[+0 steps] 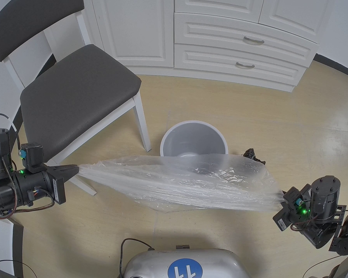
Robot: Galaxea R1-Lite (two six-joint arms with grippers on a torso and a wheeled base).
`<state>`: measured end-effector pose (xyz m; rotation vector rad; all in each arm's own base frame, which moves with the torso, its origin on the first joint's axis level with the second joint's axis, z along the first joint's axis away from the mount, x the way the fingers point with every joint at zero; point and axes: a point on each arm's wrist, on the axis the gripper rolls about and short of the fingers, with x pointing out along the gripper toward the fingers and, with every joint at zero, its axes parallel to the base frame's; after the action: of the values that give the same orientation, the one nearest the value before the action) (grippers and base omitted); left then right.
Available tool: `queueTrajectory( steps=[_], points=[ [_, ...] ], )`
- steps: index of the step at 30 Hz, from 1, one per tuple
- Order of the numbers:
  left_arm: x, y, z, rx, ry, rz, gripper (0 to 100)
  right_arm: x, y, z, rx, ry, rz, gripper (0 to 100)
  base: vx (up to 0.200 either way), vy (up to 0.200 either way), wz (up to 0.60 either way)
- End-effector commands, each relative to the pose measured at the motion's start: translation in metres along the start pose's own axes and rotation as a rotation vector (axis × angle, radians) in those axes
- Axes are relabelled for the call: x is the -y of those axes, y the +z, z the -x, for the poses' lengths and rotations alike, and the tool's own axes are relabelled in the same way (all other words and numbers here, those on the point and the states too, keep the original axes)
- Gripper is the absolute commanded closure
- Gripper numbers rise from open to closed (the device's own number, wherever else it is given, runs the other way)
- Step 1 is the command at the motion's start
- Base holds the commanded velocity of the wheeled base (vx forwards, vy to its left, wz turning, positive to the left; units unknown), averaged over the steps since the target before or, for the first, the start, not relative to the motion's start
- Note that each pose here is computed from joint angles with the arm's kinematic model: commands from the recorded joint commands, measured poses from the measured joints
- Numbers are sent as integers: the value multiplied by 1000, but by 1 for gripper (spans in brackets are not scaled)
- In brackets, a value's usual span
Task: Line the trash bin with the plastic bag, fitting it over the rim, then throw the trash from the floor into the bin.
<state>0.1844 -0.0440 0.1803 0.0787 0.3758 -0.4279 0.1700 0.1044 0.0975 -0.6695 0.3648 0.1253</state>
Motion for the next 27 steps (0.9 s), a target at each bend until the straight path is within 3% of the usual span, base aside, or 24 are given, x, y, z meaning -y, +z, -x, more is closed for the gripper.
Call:
queueTrajectory(
  steps=[1,6,10,15,18,21,25,27],
  points=[
    [0,0,-2,-3,-1,0,100,1,2,0,9,1,-5,100,0,0,0],
    [1,0,-2,-2,-4,2,100,2,4,0,24,-4,-21,100,0,0,0],
    [5,4,-7,50,-26,9,100,4,13,-2,55,-12,-72,100,0,0,0],
    [23,8,-8,131,-112,56,100,1,28,2,142,2,-165,100,0,0,0],
    [32,10,-8,157,-153,63,100,-2,32,5,183,13,-180,100,0,0,0],
    [46,10,-6,188,-223,78,100,-6,38,13,285,81,-200,100,0,0,0],
    [53,12,-7,198,-247,97,100,-7,41,14,310,86,-212,100,0,0,0],
    [69,14,-7,208,-317,153,100,-7,45,14,343,83,-240,100,0,0,0]
  ],
)
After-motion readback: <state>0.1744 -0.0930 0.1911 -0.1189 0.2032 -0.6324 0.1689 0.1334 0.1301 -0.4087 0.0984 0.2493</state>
